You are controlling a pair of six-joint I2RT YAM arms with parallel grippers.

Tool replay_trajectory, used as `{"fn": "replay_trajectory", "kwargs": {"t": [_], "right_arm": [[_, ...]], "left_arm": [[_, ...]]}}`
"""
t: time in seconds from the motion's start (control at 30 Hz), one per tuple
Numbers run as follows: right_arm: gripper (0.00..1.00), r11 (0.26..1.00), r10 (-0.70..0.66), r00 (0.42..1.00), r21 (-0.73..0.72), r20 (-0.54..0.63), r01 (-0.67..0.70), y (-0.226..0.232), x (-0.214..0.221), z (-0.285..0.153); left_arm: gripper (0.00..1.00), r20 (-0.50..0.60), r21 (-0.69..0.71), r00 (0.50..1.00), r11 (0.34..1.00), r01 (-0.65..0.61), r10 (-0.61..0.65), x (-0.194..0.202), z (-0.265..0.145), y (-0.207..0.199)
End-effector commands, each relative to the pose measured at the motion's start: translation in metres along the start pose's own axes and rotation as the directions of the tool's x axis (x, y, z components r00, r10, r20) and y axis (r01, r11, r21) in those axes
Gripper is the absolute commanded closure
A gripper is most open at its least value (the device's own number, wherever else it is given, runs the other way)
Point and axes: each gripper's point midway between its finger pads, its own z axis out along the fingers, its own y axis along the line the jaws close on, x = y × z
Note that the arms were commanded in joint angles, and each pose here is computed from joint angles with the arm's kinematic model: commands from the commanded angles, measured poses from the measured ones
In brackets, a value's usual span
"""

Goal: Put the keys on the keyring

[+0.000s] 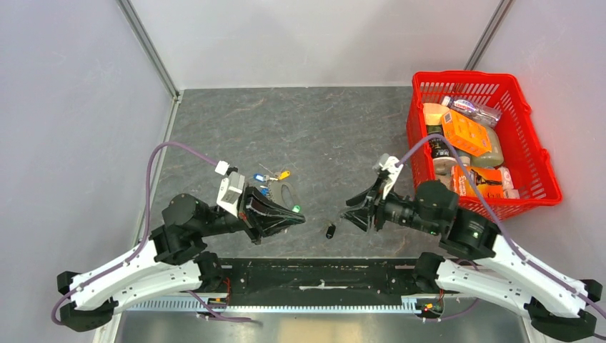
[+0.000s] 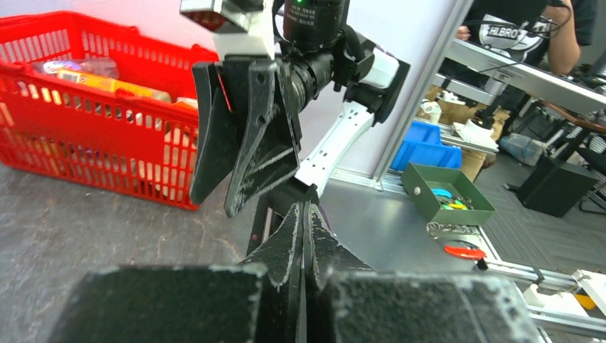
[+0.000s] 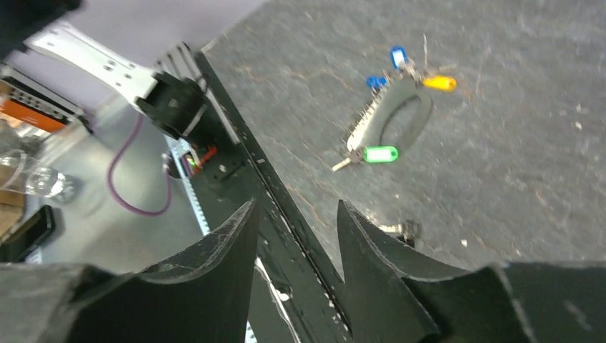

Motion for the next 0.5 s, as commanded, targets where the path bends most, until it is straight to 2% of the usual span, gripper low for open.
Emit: {"fn": "replay_trajectory", "kwargs": {"t": [0.0, 0.13, 0.2, 0.27, 0.37, 0.47], "right_arm": [[0.46, 0.998, 0.026, 1.0, 0.058, 0.003, -0.026, -0.011, -0.001, 0.013], [0.4, 0.992, 0.076, 0.995, 0.109, -0.068, -0.068, -0.02, 0.013, 0.038], [0.38, 0.985, 0.105, 0.987, 0.149, -0.12, -0.087, -0.028, 0.024, 0.058], [0.36, 0.978, 0.127, 0.978, 0.184, -0.164, -0.096, -0.035, 0.032, 0.078], [0.31, 0.966, 0.162, 0.962, 0.233, -0.22, -0.11, -0.046, 0.041, 0.11], [0.27, 0.952, 0.179, 0.949, 0.287, -0.259, -0.101, -0.062, 0.053, 0.139]], "left_arm": [[0.98, -0.022, -0.109, 1.0, 0.994, -0.017, 0.015, 0.005, -0.007, 0.018], [0.98, -0.04, -0.255, 0.999, 0.967, 0.004, -0.014, 0.016, -0.023, 0.041], [0.92, -0.025, -0.361, 0.999, 0.932, 0.021, -0.032, 0.024, -0.035, 0.059], [0.82, 0.012, -0.481, 0.999, 0.876, 0.041, -0.04, 0.029, -0.053, 0.079], [0.55, 0.062, -0.619, 0.997, 0.783, 0.07, -0.04, 0.033, -0.081, 0.101], [0.4, 0.073, -0.695, 0.996, 0.714, 0.084, -0.046, 0.036, -0.105, 0.11]]}}
